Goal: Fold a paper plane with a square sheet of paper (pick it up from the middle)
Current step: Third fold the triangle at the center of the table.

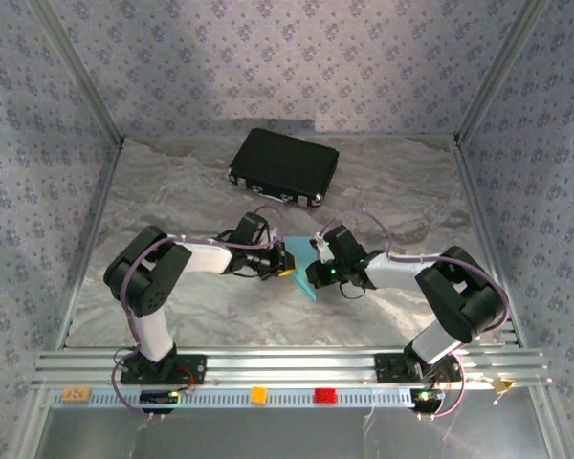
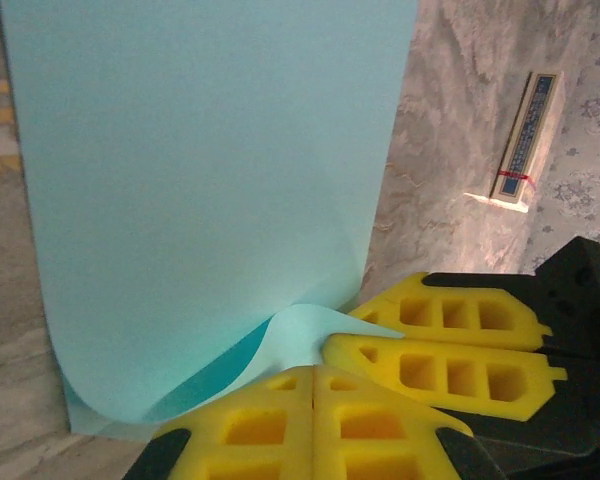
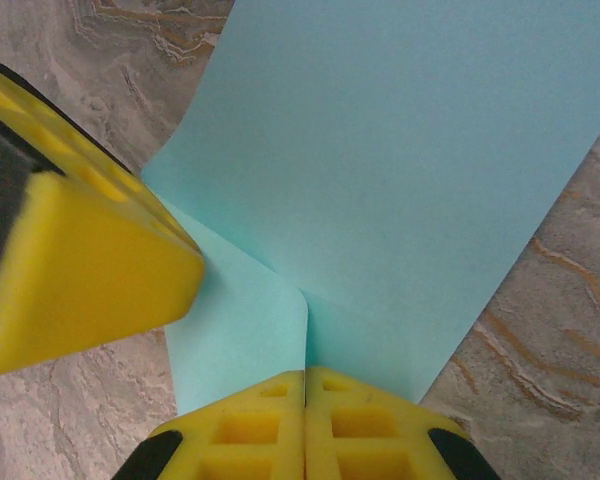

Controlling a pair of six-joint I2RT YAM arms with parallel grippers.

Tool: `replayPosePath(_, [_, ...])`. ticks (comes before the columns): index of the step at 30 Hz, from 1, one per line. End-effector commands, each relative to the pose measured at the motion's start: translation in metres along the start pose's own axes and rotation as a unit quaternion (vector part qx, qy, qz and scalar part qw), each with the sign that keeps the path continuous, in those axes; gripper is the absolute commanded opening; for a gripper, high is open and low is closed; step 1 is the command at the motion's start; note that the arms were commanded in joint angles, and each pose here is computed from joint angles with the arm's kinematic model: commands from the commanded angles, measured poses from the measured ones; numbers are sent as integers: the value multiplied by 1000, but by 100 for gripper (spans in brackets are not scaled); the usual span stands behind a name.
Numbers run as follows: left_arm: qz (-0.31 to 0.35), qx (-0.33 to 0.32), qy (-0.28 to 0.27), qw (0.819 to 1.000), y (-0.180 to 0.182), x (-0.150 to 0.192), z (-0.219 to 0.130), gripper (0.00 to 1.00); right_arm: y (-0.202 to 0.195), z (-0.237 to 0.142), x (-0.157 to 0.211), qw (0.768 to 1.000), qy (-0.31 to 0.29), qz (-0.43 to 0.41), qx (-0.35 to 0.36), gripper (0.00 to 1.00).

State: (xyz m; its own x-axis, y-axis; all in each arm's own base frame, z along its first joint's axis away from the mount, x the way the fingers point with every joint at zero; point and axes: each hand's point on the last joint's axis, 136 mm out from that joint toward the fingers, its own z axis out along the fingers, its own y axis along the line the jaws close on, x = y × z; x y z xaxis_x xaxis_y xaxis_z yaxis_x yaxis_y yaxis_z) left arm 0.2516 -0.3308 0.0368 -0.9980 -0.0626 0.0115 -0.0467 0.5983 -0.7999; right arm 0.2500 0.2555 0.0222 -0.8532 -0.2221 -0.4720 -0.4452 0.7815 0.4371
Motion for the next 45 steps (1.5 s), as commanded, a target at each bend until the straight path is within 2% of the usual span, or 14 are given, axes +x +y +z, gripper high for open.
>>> replayPosePath(1, [8,-2,3,1000,3,1,5,0,-10,3,10,1000,24,5,16,8])
replayPosePath(11, [3,-43,15,999,32,7,14,0,-8,3,11,1000,23,9,11,9])
replayPosePath(16, [-3,-54,21,998,41,11,17,0,-3,1,7,1000,18,12,0,13])
replayPosePath(21, [1,-60,20,998,41,11,16,0,0,-14,-9,999,-6,32,4,27])
replayPosePath(25, [3,-61,21,998,40,11,16,0,1,-32,-20,998,-29,55,2,47])
replayPosePath(28, [6,-61,21,998,39,10,16,0,6,-44,-21,997,-38,67,-15,50])
replayPosePath(31, [6,-62,21,998,39,10,16,0,20,-49,-20,995,-39,74,-48,45])
replayPosePath(35, [6,-63,20,998,39,9,16,0,42,-45,-10,993,-20,70,-90,23])
replayPosePath(38, [6,-64,20,998,39,9,16,0,52,-36,-3,992,2,66,-105,12])
replayPosePath(45, [6,-65,23,998,40,10,17,0,61,-15,5,993,43,55,-95,7])
